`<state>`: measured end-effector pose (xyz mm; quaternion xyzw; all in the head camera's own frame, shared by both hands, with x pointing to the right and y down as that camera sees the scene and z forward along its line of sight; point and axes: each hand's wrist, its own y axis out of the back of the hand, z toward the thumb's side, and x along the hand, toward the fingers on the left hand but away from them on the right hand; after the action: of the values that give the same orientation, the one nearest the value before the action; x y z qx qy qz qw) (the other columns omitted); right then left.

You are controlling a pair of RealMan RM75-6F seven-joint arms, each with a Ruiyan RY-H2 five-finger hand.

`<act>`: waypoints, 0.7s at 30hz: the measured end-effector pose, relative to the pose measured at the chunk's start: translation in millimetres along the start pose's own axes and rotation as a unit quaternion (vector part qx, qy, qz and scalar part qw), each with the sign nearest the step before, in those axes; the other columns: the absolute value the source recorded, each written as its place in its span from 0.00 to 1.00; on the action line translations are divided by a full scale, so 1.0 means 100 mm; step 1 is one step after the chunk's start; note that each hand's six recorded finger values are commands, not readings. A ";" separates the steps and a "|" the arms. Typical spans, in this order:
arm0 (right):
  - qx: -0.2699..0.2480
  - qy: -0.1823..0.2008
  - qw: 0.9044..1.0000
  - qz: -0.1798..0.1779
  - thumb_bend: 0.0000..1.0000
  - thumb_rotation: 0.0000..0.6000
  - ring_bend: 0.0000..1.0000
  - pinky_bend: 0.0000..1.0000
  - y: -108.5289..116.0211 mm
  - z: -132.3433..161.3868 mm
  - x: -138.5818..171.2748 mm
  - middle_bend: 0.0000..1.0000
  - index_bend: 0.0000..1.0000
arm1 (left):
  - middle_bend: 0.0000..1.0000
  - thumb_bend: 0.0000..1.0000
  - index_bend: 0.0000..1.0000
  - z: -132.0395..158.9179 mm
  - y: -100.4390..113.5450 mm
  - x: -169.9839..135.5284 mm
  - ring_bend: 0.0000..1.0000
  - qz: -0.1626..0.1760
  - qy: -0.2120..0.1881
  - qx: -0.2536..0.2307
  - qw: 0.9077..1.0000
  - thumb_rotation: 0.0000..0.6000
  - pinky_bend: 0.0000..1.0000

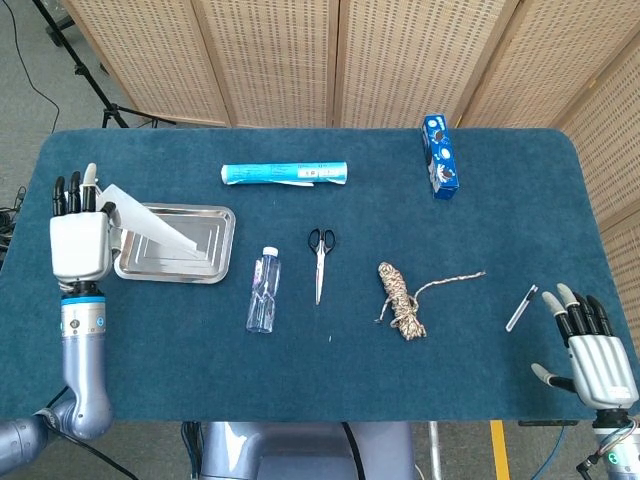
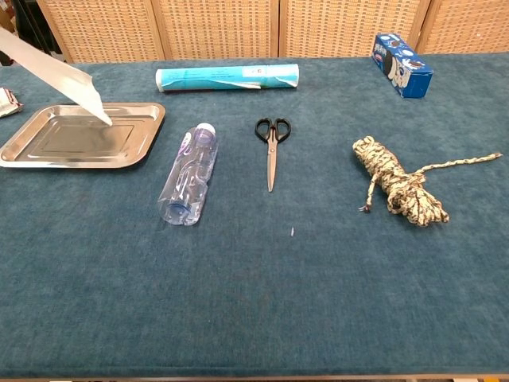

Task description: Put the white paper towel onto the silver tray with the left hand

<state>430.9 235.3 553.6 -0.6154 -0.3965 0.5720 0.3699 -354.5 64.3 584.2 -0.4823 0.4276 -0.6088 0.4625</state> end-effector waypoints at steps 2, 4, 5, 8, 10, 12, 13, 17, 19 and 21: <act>0.000 0.001 1.000 0.000 0.00 1.00 0.00 0.00 0.00 0.00 0.00 0.00 0.09 | 0.00 0.46 0.69 -0.02 -0.07 -0.06 0.00 -0.010 -0.003 0.004 1.000 1.00 0.00; 0.000 0.001 1.000 -0.001 0.00 1.00 0.00 0.00 0.00 0.01 0.00 0.00 0.09 | 0.00 0.46 0.69 -0.04 -0.17 -0.13 0.00 -0.024 -0.006 0.007 1.000 1.00 0.00; 0.000 0.000 1.000 -0.001 0.00 1.00 0.00 0.00 0.00 0.01 0.01 0.00 0.09 | 0.00 0.46 0.69 -0.05 -0.22 -0.17 0.00 -0.031 -0.008 0.009 0.999 1.00 0.00; 0.000 0.000 1.000 -0.001 0.00 1.00 0.00 0.00 0.00 0.01 0.01 0.00 0.09 | 0.00 0.46 0.69 -0.10 -0.41 -0.30 0.00 -0.058 -0.016 0.021 0.998 1.00 0.00; 0.000 0.000 1.000 -0.002 0.00 1.00 0.00 0.00 0.01 0.01 0.01 0.00 0.09 | 0.00 0.46 0.69 -0.14 -0.53 -0.38 0.00 -0.073 -0.019 0.031 0.997 1.00 0.00; 0.000 0.000 1.000 -0.002 0.00 1.00 0.00 0.00 0.01 0.01 0.01 0.00 0.09 | 0.00 0.46 0.69 -0.18 -0.63 -0.44 0.00 -0.083 -0.021 0.039 0.996 1.00 0.00; 0.000 0.000 1.000 -0.002 0.00 1.00 0.00 0.00 0.01 0.01 0.01 0.00 0.09 | 0.00 0.46 0.69 -0.19 -0.66 -0.46 0.00 -0.086 -0.020 0.041 0.995 1.00 0.00; -0.001 0.000 1.000 -0.001 0.00 1.00 0.00 0.00 0.00 0.01 0.01 0.00 0.09 | 0.00 0.46 0.69 -0.25 -0.80 -0.51 0.00 -0.097 -0.019 0.051 0.994 1.00 0.00; 0.000 0.001 1.000 -0.001 0.00 1.00 0.00 0.00 0.00 0.01 0.01 0.00 0.09 | 0.00 0.46 0.69 -0.28 -0.85 -0.51 0.00 -0.101 -0.017 0.056 0.993 1.00 0.00; 0.000 0.001 1.000 -0.002 0.00 1.00 0.00 0.00 0.00 0.01 0.01 0.00 0.09 | 0.00 0.46 0.69 -0.31 -0.90 -0.51 0.00 -0.102 -0.014 0.061 0.993 1.00 0.00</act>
<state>429.7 235.9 552.9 -0.6153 -0.3972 0.5705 0.3716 -393.1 135.0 656.1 -0.5030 0.3314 -0.6707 0.4327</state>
